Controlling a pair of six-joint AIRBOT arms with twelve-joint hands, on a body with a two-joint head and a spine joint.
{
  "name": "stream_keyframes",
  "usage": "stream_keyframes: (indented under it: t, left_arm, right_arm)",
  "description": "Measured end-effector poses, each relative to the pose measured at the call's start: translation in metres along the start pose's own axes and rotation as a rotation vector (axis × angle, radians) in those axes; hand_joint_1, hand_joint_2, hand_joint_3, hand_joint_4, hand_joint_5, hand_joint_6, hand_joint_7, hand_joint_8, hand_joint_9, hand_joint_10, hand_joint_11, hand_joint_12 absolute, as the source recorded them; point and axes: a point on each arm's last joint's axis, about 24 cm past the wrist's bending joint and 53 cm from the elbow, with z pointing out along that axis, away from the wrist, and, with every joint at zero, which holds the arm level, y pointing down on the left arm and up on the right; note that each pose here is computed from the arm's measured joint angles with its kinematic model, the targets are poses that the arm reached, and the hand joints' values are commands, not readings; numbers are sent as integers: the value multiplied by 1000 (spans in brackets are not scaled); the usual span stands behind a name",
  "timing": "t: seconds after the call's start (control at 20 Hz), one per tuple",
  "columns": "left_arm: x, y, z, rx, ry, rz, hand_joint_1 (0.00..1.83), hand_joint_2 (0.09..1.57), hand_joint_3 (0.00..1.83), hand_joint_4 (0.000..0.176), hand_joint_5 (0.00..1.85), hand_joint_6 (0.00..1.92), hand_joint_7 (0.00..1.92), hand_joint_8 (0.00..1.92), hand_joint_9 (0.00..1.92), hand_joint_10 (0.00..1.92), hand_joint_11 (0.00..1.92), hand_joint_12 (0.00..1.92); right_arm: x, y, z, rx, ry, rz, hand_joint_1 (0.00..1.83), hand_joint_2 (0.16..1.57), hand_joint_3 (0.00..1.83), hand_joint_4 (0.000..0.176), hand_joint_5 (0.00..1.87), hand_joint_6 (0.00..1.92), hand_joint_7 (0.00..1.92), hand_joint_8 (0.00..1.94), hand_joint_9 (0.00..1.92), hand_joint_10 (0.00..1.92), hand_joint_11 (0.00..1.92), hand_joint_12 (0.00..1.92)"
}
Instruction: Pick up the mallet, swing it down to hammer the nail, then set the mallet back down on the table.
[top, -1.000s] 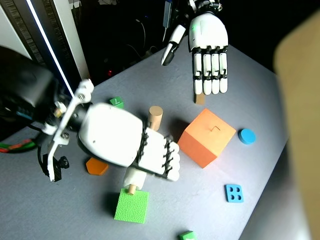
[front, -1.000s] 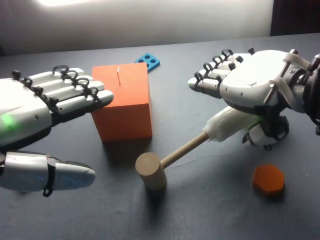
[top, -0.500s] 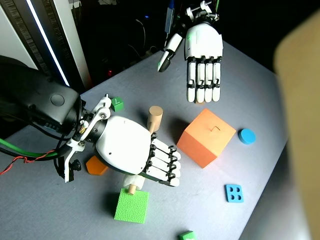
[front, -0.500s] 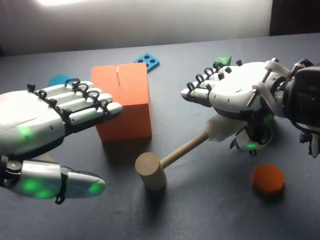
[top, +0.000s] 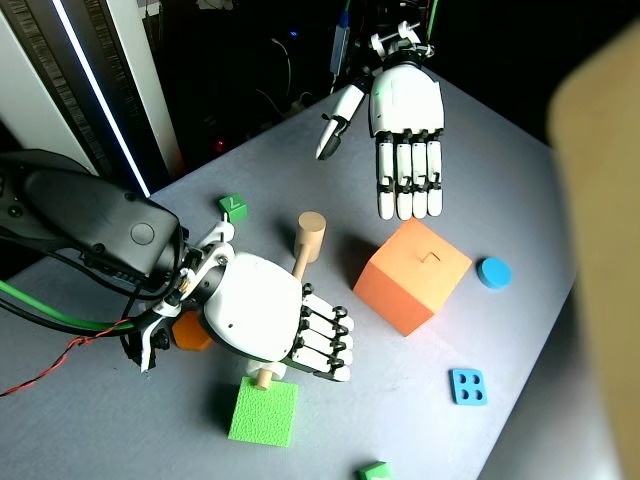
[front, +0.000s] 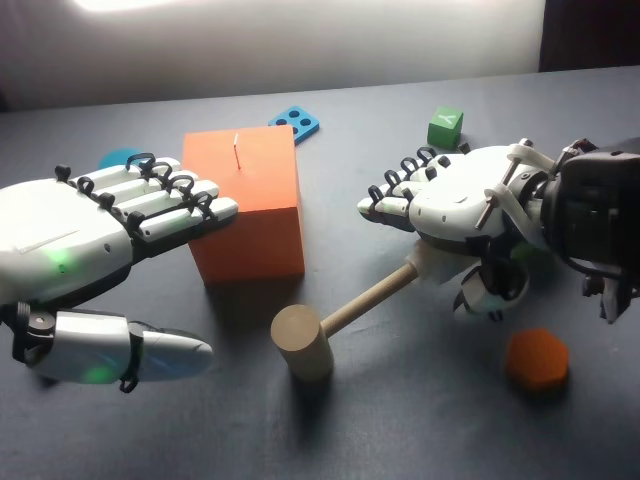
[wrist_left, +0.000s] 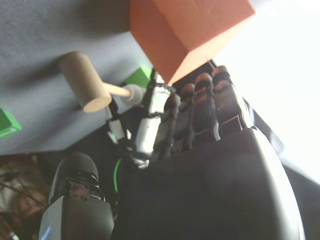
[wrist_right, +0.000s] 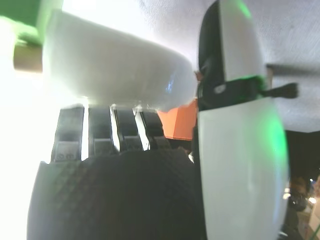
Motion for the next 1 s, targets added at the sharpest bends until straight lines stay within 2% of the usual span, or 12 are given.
stream_keyframes:
  t: [0.15, 0.45, 0.5, 0.6, 0.85, 1.0]
  left_arm:
    - [-2, 5, 0, -13, -4, -3, 0, 1112, 0, 0, 0, 0, 0, 0, 0, 0, 0, 0]
    - [2, 8, 5, -19, -3, -14, 0, 1128, 7, 0, 0, 0, 0, 0, 0, 0, 0, 0]
    - [2, 9, 5, -19, -4, -14, 0, 1125, 5, 0, 0, 0, 0, 0, 0, 0, 0, 0]
    - [1, 11, 6, -24, -6, -19, 0, 1127, 6, 0, 0, 0, 0, 0, 0, 0, 0, 0]
    - [0, 14, 7, -32, -11, -23, 0, 1135, 8, 0, 0, 0, 0, 0, 0, 0, 0, 0]
    - [2, 15, 9, -32, -13, -29, 0, 1140, 9, 0, 0, 0, 0, 0, 0, 0, 0, 0]
  right_arm:
    - [2, 3, 5, -20, 6, -3, 1123, 949, 7, 0, 0, 0, 0, 0, 0, 0, 25, 23]
    - [5, -1, 13, -18, 11, 13, 1115, 956, 5, 0, 6, 2, 0, 0, 0, 0, 48, 47]
    - [4, -2, 14, -14, 9, 13, 1110, 959, 0, 0, 13, 3, 0, 0, 1, 0, 9, 193]
    - [5, -2, 16, -14, 10, 16, 1109, 966, 0, 0, 19, 2, 0, 0, 4, 1, 0, 254]
    - [12, -2, 17, -17, 24, 14, 1127, 967, 0, 0, 24, 0, 0, 0, 13, 1, 0, 247]
    - [12, -3, 17, -16, 23, 14, 1154, 957, 0, 0, 47, 5, 25, 6, 49, 8, 0, 342]
